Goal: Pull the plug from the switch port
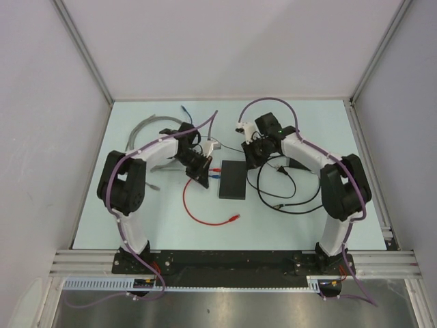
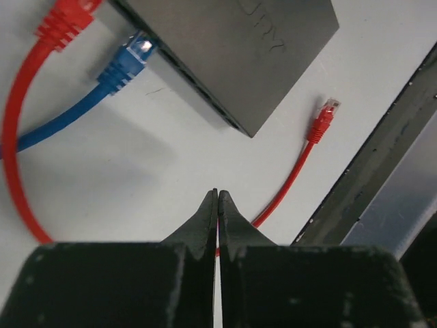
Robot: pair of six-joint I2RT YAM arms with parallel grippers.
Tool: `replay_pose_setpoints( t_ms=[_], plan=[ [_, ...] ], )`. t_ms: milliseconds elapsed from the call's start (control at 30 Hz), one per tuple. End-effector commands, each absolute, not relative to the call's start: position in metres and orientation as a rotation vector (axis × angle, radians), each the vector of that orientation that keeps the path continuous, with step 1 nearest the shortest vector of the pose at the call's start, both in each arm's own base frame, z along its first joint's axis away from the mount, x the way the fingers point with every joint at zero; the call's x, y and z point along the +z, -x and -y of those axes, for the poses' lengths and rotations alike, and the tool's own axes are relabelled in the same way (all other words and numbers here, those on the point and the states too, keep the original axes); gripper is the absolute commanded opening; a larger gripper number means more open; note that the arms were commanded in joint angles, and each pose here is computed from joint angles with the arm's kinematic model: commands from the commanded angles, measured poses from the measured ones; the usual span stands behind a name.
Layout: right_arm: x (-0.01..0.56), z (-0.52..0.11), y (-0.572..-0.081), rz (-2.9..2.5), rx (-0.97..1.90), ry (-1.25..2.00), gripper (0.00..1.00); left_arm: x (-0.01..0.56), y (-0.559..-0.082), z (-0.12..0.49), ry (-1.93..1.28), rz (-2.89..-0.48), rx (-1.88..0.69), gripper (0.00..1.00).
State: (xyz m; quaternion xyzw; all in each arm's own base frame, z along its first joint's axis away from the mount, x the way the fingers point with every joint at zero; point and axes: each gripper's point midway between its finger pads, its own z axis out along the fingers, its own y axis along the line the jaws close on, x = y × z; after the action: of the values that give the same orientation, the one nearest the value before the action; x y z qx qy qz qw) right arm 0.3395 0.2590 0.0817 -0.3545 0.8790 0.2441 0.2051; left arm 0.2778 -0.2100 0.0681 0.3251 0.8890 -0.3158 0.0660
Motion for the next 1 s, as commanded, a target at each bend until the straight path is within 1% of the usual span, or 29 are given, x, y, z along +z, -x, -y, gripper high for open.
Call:
replay_pose_setpoints(
  t_ms=[0, 133, 167, 300, 367, 433, 533, 600, 700, 733, 767, 800, 833, 900, 967],
  plan=[
    [0.098, -0.237, -0.336, -2.437, 0.628, 0.907, 0.0, 0.068, -0.28, 0.238, -0.947, -2.61, -1.114, 0.0],
    [0.088, -0.227, -0.335, -2.473, 0.629, 0.842, 0.0, 0.057, -0.277, 0.259, -1.045, -2.595, -1.133, 0.0],
    [0.088, -0.227, -0.337, -2.479, 0.636, 0.824, 0.02, 0.055, -0.277, 0.264, -1.059, -2.592, -1.144, 0.0],
    [0.085, -0.221, -0.344, -2.495, 0.641, 0.759, 0.05, 0.037, -0.274, 0.284, -1.151, -2.606, -1.166, 0.0],
    [0.086, -0.217, -0.346, -2.497, 0.637, 0.744, 0.06, 0.042, -0.278, 0.298, -1.201, -2.559, -1.184, 0.0],
    [0.085, -0.216, -0.345, -2.504, 0.639, 0.743, 0.07, 0.056, -0.278, 0.31, -1.215, -2.499, -1.258, 0.0],
    [0.084, -0.214, -0.346, -2.508, 0.646, 0.732, 0.07, 0.077, -0.271, 0.313, -1.283, -2.407, -1.348, 0.01],
    [0.083, -0.217, -0.346, -2.507, 0.662, 0.732, 0.08, 0.087, -0.265, 0.304, -1.32, -2.393, -1.332, 0.04],
    [0.079, -0.221, -0.343, -2.516, 0.681, 0.737, 0.11, 0.098, -0.272, 0.285, -1.273, -2.417, -1.269, 0.16],
    [0.079, -0.223, -0.343, -2.513, 0.682, 0.747, 0.12, 0.102, -0.282, 0.281, -1.242, -2.396, -1.232, 0.25],
    [0.078, -0.226, -0.341, -2.513, 0.69, 0.761, 0.13, 0.112, -0.291, 0.277, -1.205, -2.369, -1.188, 0.3],
    [0.078, -0.229, -0.339, -2.506, 0.698, 0.778, 0.14, 0.114, -0.302, 0.266, -1.107, -2.403, -1.153, 0.34],
    [0.077, -0.232, -0.338, -2.496, 0.703, 0.806, 0.18, 0.113, -0.322, 0.26, -1.066, -2.379, -1.048, 0.41],
    [0.077, -0.242, -0.333, -2.474, 0.713, 0.867, 0.21, 0.119, -0.344, 0.25, -0.989, -2.357, -0.968, 0.48],
    [0.075, -0.249, -0.329, -2.451, 0.718, 0.938, 0.24, 0.123, -0.363, 0.246, -0.959, -2.33, -0.929, 0.51]
  ],
)
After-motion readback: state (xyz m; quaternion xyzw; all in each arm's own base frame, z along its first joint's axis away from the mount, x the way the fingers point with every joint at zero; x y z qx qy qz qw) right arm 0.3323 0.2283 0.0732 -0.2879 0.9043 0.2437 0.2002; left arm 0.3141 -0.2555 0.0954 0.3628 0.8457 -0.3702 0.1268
